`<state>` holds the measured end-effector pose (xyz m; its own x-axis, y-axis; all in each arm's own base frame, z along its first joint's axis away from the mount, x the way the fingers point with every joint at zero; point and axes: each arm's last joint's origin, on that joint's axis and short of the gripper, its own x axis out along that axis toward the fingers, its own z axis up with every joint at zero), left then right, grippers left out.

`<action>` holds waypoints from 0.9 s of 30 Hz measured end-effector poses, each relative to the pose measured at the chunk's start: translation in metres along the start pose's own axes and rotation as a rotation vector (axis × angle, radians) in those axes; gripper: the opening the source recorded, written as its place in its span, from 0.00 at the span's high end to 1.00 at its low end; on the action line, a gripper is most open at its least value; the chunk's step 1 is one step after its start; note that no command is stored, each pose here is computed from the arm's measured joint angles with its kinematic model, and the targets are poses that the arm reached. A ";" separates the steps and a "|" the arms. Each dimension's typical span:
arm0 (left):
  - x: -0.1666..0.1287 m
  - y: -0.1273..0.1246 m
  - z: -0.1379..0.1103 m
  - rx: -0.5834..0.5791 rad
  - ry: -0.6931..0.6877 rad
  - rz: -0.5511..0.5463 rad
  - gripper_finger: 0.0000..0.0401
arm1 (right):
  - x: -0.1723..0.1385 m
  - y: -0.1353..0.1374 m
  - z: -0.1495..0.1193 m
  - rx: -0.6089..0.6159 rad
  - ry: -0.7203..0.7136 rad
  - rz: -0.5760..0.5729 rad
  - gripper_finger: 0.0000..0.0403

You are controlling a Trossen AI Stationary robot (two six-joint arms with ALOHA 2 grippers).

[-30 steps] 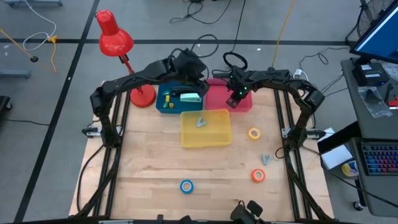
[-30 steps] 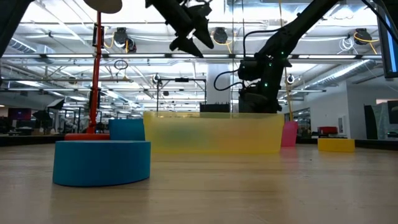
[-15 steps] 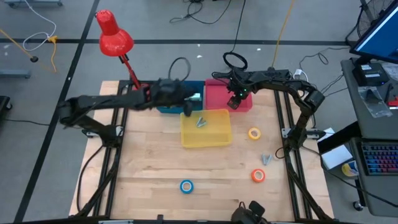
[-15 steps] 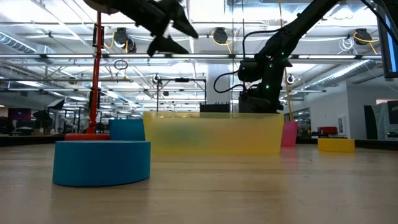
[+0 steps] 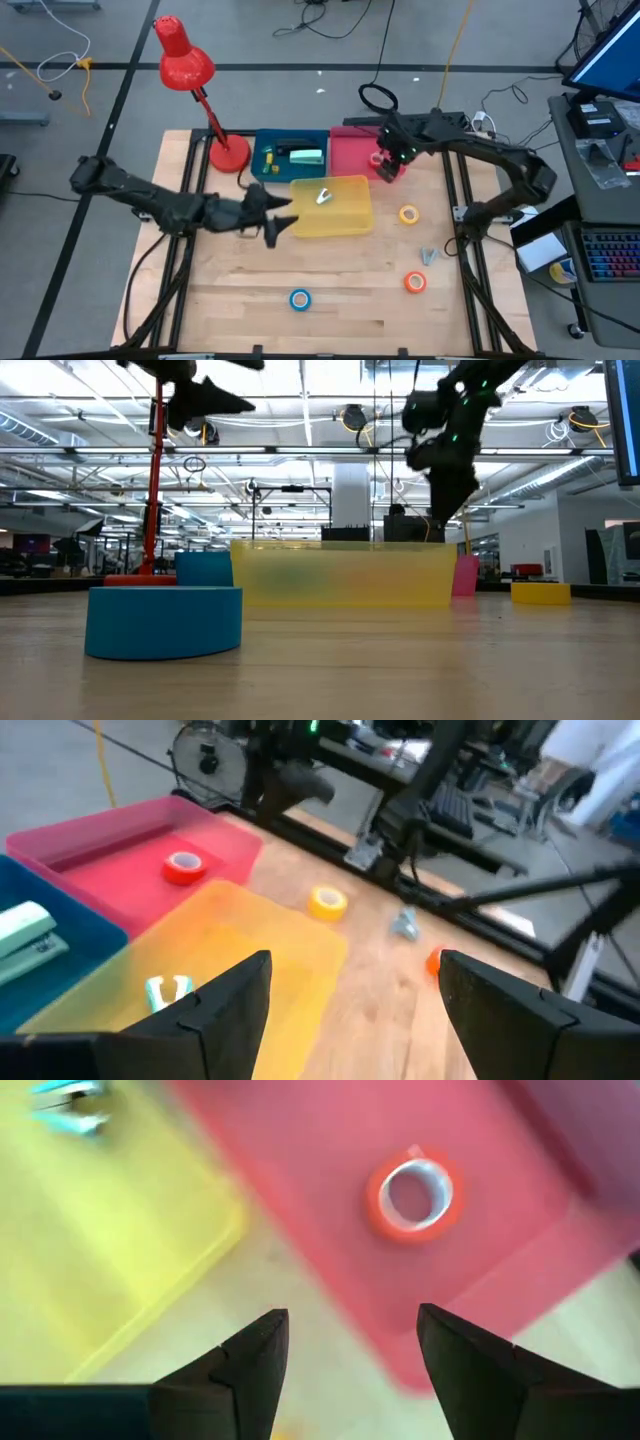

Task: Pick and place Stapler, Stapler remover, tape
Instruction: Put the yellow tape into the pink bin

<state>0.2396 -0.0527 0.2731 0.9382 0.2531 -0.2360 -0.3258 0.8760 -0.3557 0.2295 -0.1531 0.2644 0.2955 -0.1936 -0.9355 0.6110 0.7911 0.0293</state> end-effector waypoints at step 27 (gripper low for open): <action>-0.061 0.093 -0.044 -0.020 -0.084 0.043 0.29 | 0.012 0.025 -0.132 0.141 0.079 0.053 0.48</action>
<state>0.1472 -0.0046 0.2150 0.9294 0.3246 -0.1755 -0.3676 0.8552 -0.3654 0.1513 -0.0588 0.2070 0.2746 -0.1032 -0.9560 0.6949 0.7085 0.1231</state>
